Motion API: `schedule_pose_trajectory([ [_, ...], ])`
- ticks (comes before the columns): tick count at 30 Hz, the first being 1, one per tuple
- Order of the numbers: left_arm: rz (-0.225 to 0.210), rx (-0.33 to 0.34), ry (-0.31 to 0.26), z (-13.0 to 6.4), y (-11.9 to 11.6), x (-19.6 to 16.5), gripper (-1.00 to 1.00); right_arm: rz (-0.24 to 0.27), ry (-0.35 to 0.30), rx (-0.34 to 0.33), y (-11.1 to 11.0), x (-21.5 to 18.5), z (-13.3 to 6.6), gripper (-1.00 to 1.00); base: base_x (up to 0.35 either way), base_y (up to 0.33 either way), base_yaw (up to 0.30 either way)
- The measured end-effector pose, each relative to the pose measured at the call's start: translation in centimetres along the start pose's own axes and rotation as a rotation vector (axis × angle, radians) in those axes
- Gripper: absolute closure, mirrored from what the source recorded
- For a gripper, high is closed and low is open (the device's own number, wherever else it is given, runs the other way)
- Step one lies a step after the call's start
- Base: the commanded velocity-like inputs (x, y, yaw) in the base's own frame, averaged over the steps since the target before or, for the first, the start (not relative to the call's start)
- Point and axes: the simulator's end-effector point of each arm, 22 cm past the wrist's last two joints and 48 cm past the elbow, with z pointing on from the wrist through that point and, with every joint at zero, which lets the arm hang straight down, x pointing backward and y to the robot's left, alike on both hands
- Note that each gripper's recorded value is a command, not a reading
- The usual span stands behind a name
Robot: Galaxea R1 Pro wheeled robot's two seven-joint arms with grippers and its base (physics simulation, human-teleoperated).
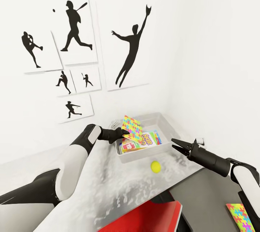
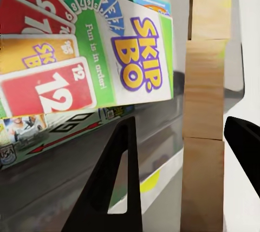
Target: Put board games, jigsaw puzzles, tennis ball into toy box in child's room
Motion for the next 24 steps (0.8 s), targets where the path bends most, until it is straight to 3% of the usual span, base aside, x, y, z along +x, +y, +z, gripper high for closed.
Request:
schedule_pose_trajectory([
  [24, -0.002, 0.016, -0.027, 0.5, 0.6, -1.4, 1.0, 0.029, 0.005, 0.02, -1.9, 0.3, 0.1, -1.0, 0.0, 0.0, 0.0],
])
